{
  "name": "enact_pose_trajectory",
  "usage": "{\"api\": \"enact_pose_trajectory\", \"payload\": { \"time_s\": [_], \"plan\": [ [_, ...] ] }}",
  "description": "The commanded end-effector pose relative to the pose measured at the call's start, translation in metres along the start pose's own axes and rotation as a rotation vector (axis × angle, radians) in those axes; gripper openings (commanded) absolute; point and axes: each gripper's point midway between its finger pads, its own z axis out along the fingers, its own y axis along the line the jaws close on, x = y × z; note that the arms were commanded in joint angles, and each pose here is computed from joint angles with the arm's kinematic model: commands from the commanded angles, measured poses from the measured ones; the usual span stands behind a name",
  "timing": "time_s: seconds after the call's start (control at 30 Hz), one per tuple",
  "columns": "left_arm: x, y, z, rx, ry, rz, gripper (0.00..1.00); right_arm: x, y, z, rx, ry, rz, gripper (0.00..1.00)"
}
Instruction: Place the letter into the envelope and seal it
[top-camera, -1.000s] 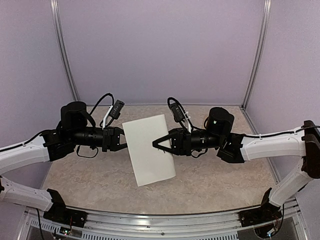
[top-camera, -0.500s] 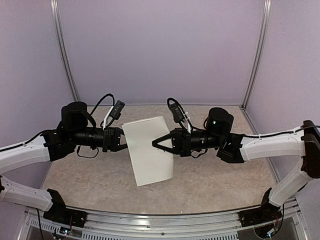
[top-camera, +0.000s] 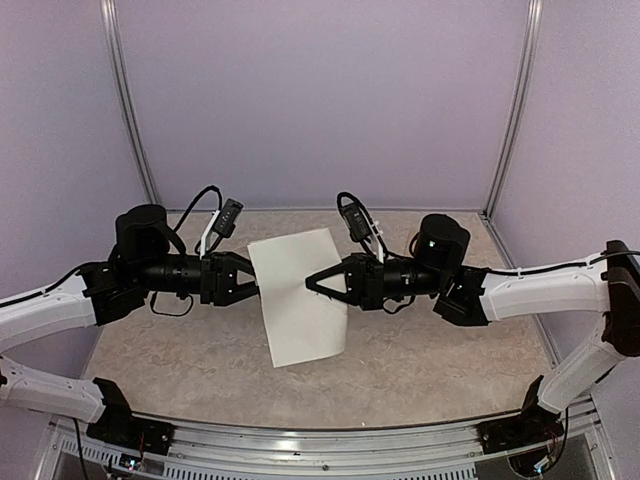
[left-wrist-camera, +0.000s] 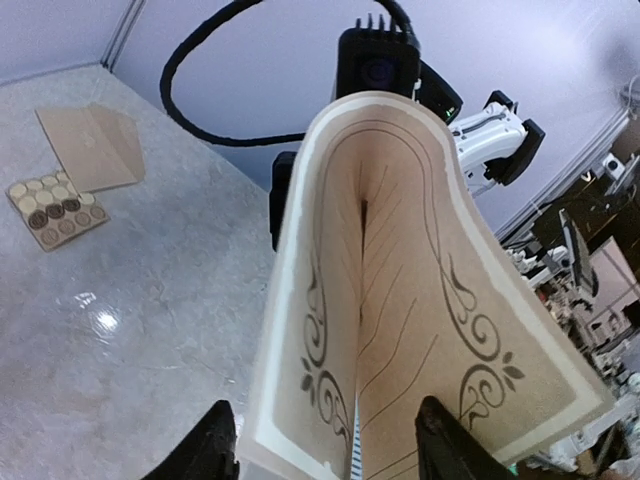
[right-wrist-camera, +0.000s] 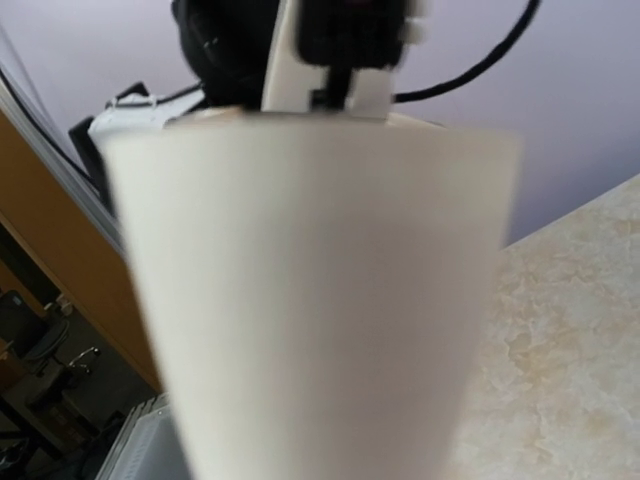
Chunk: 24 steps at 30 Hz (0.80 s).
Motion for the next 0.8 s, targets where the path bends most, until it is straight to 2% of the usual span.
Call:
{"api": "enact_pose_trajectory", "payload": {
  "time_s": [0.0,0.1,0.2,0.33,0.57,0.63,0.77],
  "plan": [
    [-0.013,-0.023,-0.017,0.066,-0.08,0.065,0.73,-0.01,0.005,-0.008,-0.009,-0.037,-0.023,0.0],
    [-0.014,-0.037,-0.023,0.119,-0.096,0.082,0.85,-0.012,0.006,-0.01,-0.008,-0.042,-0.025,0.0],
    [-0.015,-0.04,-0.025,0.127,-0.101,0.086,0.91,-0.013,0.01,-0.01,-0.023,-0.044,-0.028,0.0],
    [-0.014,-0.035,-0.023,0.114,-0.097,0.072,0.94,-0.013,0.013,-0.009,-0.047,-0.042,-0.032,0.0],
    [-0.014,-0.009,-0.017,-0.002,-0.102,0.032,0.95,-0.014,0.025,-0.011,-0.103,-0.041,-0.051,0.0],
    [-0.013,-0.01,-0.014,0.015,-0.096,0.029,0.88,-0.014,0.026,-0.011,-0.104,-0.039,-0.052,0.0],
    [-0.009,-0.017,-0.008,0.052,-0.074,0.031,0.6,-0.013,0.021,-0.009,-0.084,-0.038,-0.049,0.0]
  ]
}}
